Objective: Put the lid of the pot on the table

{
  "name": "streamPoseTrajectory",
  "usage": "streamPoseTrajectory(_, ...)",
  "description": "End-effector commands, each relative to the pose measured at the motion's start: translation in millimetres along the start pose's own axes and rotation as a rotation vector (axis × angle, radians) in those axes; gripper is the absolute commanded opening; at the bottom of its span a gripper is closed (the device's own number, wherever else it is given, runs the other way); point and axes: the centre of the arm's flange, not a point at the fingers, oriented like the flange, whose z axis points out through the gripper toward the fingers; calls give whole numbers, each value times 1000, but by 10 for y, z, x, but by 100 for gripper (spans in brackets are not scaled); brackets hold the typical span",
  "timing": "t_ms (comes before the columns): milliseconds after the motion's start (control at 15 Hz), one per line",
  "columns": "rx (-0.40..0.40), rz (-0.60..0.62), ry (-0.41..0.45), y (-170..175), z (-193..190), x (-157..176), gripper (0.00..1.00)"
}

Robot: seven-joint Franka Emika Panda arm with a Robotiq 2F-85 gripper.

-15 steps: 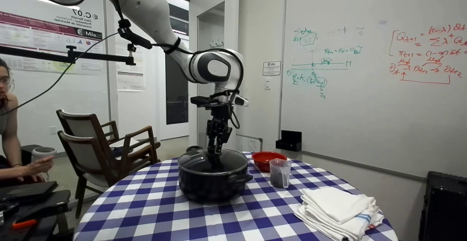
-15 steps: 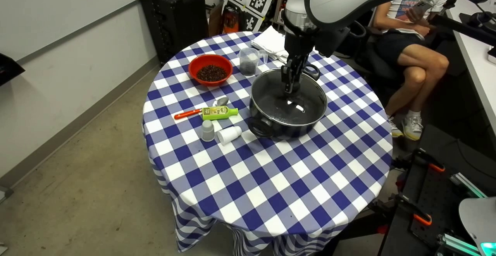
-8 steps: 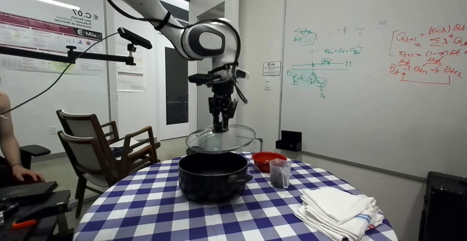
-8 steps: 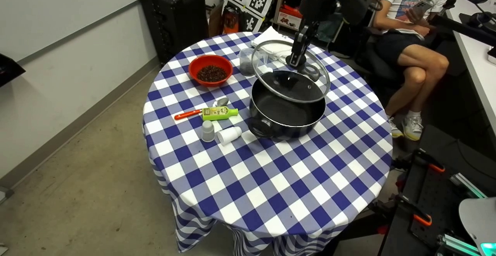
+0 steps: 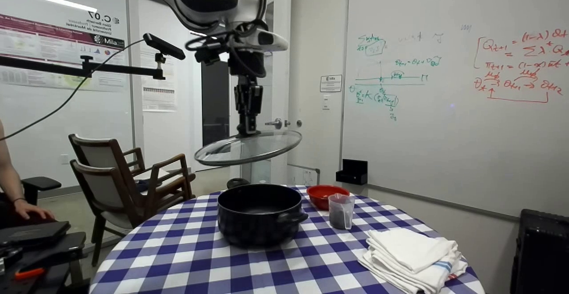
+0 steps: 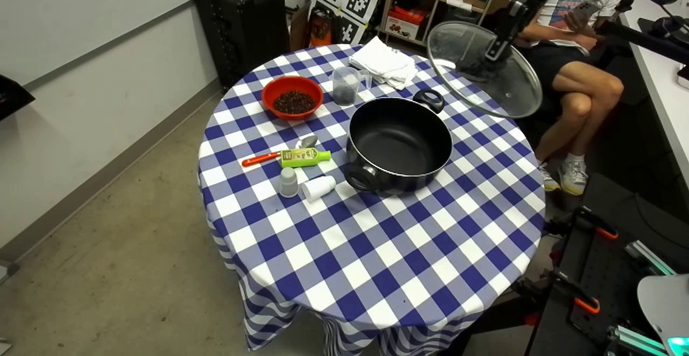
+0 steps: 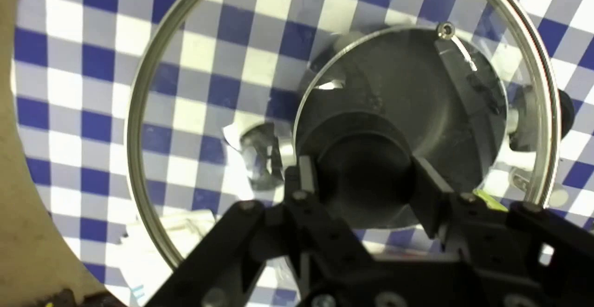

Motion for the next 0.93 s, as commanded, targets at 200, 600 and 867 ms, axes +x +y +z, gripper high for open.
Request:
streamPoseTrajectory(200,77,233,-100,594,88,-1534,25)
streamPoseTrajectory(600,166,470,-68,856,909,-1648,25)
streamPoseTrajectory(867,186,539,-98,878,1406,-1460,25)
